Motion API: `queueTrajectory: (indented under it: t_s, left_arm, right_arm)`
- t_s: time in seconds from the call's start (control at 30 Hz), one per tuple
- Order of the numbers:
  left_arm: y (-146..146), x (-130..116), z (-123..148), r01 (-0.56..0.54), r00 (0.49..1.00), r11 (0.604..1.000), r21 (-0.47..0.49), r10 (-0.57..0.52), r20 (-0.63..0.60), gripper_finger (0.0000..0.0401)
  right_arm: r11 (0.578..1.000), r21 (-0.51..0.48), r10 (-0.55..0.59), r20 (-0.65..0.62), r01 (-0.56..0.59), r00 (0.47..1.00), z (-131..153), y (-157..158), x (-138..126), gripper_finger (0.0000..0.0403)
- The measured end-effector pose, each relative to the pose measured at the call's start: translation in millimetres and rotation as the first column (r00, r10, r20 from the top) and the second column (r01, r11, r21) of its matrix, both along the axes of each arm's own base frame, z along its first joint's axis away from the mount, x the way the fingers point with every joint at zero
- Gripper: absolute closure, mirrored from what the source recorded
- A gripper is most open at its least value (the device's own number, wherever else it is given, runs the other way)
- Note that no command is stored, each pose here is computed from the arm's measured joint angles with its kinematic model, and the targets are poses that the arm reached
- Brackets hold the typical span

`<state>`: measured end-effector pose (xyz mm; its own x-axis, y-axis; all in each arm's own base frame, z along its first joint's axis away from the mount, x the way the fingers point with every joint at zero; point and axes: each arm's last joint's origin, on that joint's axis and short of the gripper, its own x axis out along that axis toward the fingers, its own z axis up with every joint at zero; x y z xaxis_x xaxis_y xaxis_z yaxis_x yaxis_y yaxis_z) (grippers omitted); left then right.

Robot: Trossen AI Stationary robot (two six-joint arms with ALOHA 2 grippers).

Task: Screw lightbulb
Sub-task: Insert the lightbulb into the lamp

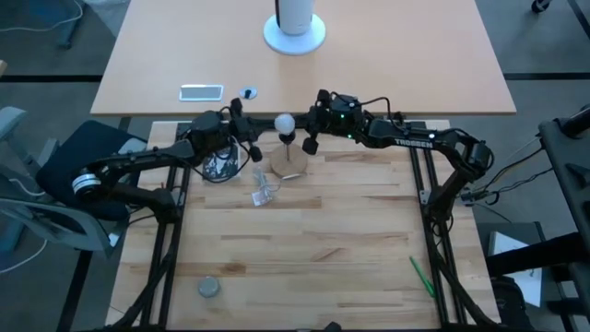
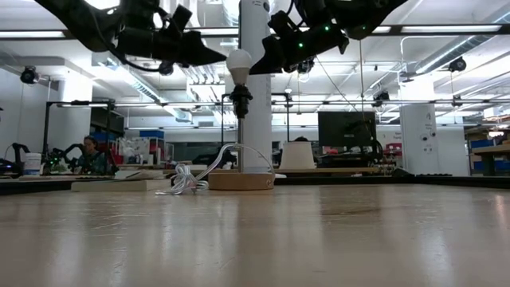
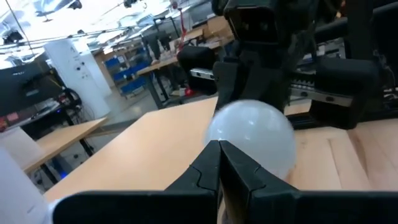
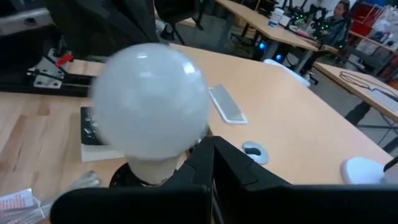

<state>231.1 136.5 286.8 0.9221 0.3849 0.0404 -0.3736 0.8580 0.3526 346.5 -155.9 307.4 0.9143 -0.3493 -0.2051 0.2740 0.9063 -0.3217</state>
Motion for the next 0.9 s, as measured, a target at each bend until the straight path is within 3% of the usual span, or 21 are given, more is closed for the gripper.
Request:
queueTrajectory:
  t_s: [0.27, 0.47, 0.73, 0.9]
  left_arm:
    - [0, 1, -1, 0.004, 1.000, 1.000, -0.022, -0.004, 0.008, 0.0401]
    - [0, -3, 0, -0.073, 0.997, 0.996, -0.049, 0.073, -0.003, 0.0401]
    - [-12, -9, 3, 0.168, 0.984, 0.982, -0.091, -0.172, -0.038, 0.0401]
    - [-9, -6, -1, 0.158, 0.986, 0.983, -0.096, -0.163, -0.045, 0.0401]
  right_arm:
    - [1.000, 0.006, -0.001, 0.001, 0.001, 1.000, 0, 0, 0, 0.0403]
    - [0.999, 0.019, -0.046, -0.013, 0.046, 0.999, -1, -1, -2, 0.0403]
    - [0.999, 0.009, -0.052, -0.021, 0.052, 0.998, 0, -2, -3, 0.0403]
    - [0.999, 0.006, -0.042, -0.022, 0.042, 0.999, 0, -2, -3, 0.0403]
